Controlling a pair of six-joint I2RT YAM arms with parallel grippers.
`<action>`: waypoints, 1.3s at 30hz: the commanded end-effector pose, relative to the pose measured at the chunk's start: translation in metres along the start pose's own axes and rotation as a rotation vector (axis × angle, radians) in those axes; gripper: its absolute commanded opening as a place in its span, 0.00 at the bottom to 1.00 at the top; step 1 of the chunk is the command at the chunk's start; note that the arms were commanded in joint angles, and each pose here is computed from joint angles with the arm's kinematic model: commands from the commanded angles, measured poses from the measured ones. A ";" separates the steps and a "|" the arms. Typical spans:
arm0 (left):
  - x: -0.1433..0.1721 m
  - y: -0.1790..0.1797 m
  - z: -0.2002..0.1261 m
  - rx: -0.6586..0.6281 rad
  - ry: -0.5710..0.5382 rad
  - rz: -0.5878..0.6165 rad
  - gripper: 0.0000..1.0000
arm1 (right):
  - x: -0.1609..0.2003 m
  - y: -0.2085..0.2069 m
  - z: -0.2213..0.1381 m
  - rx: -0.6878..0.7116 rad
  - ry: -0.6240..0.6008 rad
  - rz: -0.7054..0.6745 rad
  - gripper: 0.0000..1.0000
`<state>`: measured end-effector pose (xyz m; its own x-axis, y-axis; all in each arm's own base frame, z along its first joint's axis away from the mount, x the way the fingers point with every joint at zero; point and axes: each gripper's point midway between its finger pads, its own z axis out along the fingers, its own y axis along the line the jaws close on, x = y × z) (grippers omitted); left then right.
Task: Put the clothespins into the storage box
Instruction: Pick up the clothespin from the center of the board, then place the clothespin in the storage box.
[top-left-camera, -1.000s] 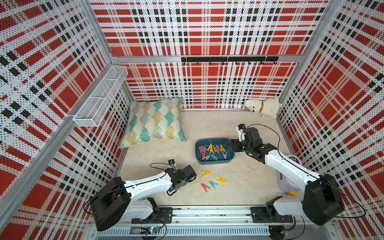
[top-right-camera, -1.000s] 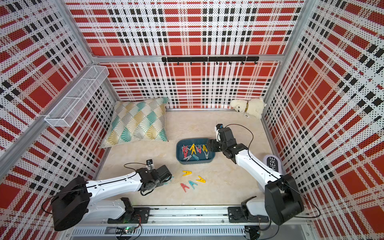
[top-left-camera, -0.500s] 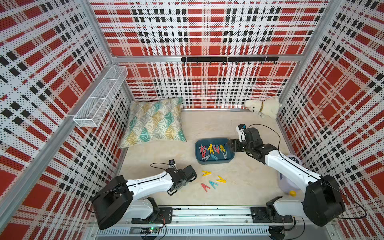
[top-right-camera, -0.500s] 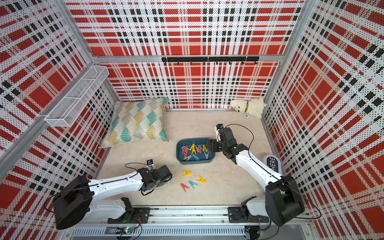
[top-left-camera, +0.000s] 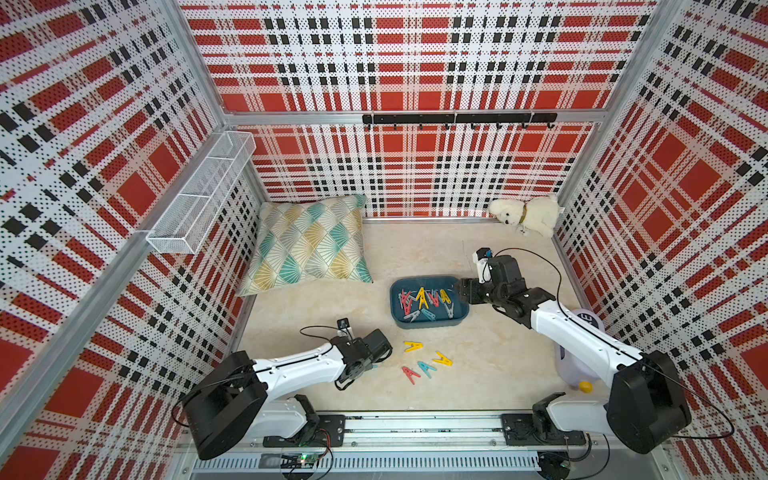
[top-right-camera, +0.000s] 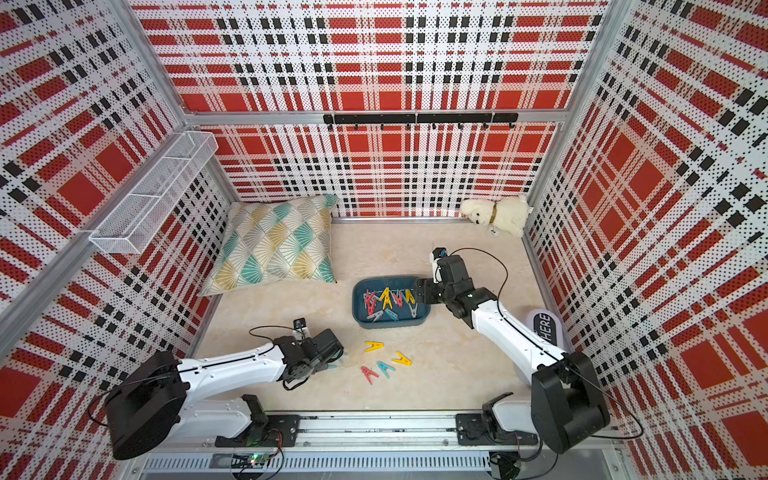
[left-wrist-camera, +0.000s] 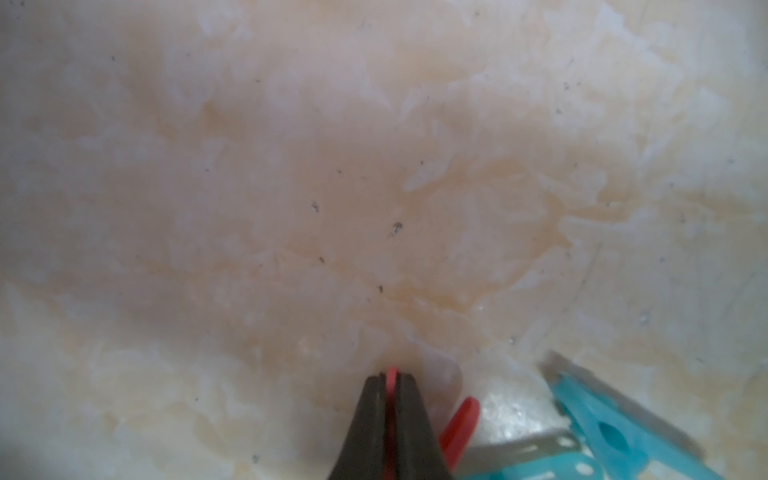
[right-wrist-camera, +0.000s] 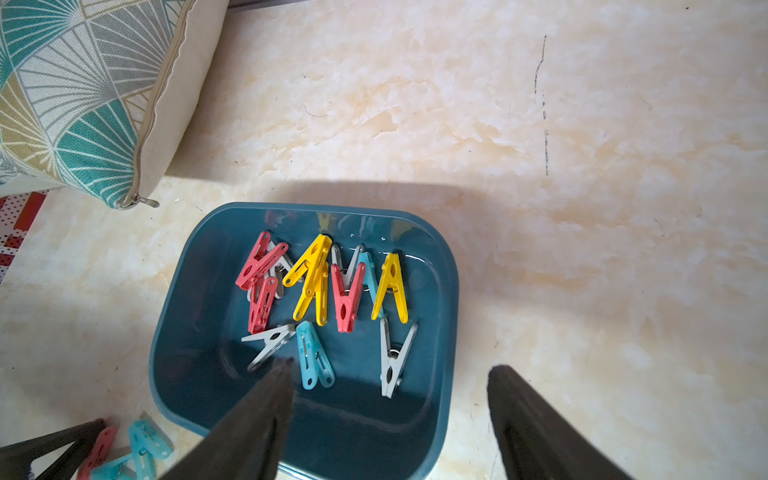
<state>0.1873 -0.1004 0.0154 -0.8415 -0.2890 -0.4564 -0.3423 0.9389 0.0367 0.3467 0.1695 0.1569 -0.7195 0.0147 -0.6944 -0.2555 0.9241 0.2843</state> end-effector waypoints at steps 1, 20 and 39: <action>-0.023 -0.004 -0.003 0.006 -0.051 -0.011 0.03 | 0.001 0.001 -0.006 0.002 -0.016 -0.013 0.81; -0.164 -0.182 -0.104 0.379 -0.317 0.023 0.02 | -0.006 -0.008 -0.008 0.060 -0.029 -0.009 0.81; -0.152 -0.248 0.013 0.313 -0.176 0.127 0.02 | -0.004 -0.021 -0.022 0.107 -0.033 0.021 0.82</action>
<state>0.4001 -0.2902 0.0692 -0.7743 -0.1600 -0.6123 -0.0798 0.9845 -0.1563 0.3426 0.1475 0.1625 -0.7115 0.0334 -0.7019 -0.1819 0.9561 0.2299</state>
